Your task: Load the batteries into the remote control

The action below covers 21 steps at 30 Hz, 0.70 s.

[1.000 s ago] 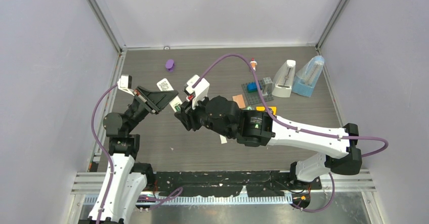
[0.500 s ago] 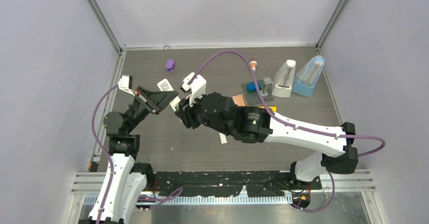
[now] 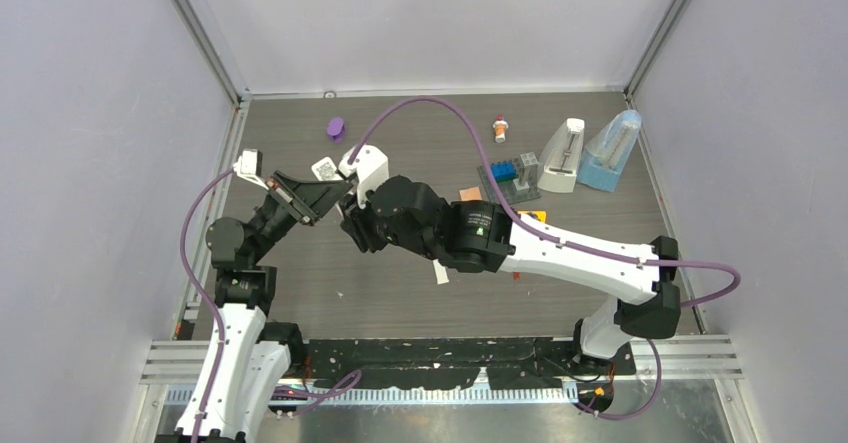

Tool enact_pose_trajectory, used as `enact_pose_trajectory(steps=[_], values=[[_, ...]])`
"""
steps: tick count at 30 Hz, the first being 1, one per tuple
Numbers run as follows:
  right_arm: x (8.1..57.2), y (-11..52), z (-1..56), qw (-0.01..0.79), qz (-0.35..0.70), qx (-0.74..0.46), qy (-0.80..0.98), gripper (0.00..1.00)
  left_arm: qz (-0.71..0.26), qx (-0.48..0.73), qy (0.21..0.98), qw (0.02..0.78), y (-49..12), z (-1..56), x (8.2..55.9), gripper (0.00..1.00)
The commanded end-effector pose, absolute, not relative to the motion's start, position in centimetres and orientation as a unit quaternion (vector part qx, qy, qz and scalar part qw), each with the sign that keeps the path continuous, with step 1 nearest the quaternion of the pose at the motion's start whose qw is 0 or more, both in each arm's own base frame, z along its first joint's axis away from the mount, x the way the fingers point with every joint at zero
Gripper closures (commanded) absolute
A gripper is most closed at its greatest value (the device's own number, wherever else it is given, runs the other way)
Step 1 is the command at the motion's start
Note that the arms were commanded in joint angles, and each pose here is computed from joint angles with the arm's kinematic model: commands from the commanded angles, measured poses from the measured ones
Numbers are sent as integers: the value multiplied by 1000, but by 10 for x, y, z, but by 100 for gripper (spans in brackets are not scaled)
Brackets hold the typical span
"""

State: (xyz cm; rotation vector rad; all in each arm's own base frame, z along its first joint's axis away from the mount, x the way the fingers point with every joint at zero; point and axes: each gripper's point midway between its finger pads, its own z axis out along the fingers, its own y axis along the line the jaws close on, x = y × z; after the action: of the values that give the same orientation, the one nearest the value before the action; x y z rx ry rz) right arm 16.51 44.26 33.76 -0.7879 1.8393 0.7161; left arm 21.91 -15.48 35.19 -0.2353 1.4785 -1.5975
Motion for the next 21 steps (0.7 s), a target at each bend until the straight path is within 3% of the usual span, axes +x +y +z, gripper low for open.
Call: enact_pose_trajectory(steps=[1, 6, 11, 21], values=[[167, 446, 330, 461, 291, -320, 775, 63, -655, -58, 579, 482, -157, 375, 205, 100], [168, 447, 329, 444, 295, -319, 784, 65, -641, -60, 592, 485, -156, 371, 208, 100], [168, 449, 319, 421, 299, -319, 795, 78, -618, -65, 607, 495, -153, 365, 213, 100], [176, 450, 313, 398, 355, -283, 797, 88, -594, -73, 631, 494, -151, 349, 220, 100]])
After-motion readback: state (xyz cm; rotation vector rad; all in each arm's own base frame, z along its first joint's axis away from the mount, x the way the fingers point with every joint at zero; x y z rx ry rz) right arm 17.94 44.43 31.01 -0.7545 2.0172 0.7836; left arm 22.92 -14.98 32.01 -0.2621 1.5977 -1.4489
